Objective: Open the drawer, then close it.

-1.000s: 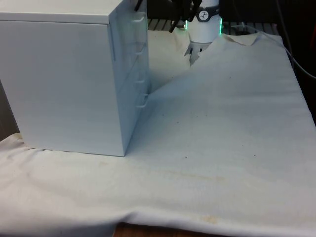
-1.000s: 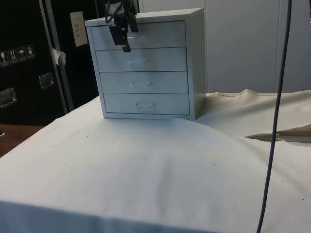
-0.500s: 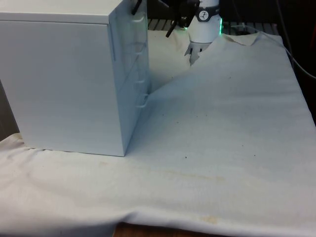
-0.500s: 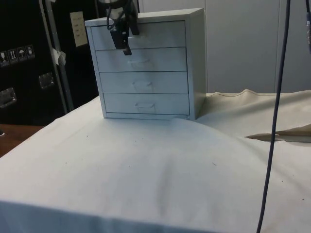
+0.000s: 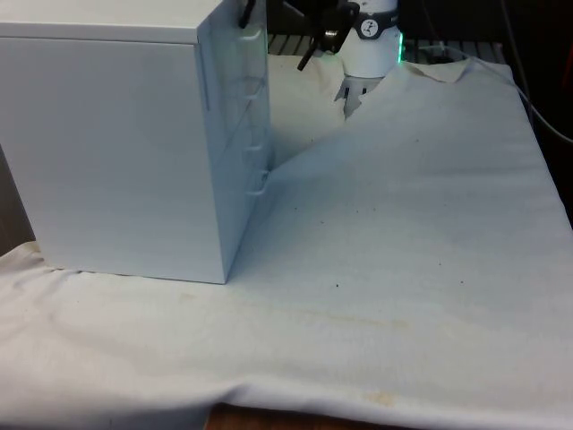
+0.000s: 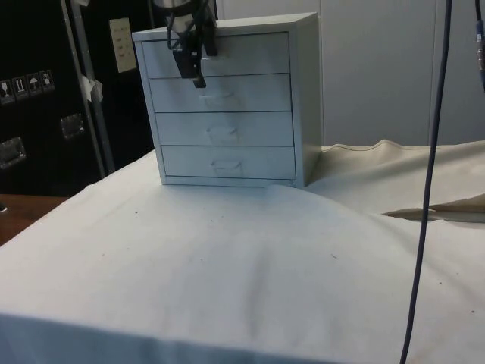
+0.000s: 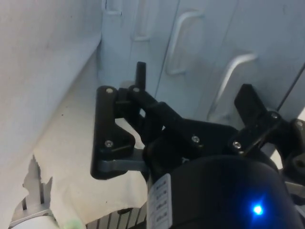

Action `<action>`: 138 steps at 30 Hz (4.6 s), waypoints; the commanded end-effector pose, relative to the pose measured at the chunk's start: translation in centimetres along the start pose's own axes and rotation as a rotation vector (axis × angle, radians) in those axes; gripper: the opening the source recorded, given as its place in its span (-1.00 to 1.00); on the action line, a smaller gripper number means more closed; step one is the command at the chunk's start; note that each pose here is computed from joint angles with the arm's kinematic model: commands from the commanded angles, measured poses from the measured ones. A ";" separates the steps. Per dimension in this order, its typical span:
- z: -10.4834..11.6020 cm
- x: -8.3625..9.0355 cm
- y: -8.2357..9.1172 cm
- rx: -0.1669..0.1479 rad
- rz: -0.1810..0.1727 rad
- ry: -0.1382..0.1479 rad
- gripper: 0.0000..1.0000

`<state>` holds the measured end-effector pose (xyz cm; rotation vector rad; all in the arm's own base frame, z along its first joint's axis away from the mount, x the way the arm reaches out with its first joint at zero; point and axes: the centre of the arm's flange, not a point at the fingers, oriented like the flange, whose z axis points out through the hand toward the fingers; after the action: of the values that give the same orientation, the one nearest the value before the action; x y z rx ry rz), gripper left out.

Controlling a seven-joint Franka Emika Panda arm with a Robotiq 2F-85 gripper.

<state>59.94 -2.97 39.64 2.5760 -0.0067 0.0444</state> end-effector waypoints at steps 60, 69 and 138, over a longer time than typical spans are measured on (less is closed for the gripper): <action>-3.2 0.4 -3.4 -0.083 -0.002 0.001 -1.00; -4.5 0.4 -5.2 -0.122 -0.004 0.002 -1.00; -8.5 0.7 -16.4 -0.200 0.006 0.014 0.65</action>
<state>60.51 15.56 38.02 2.3779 -0.0138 0.0590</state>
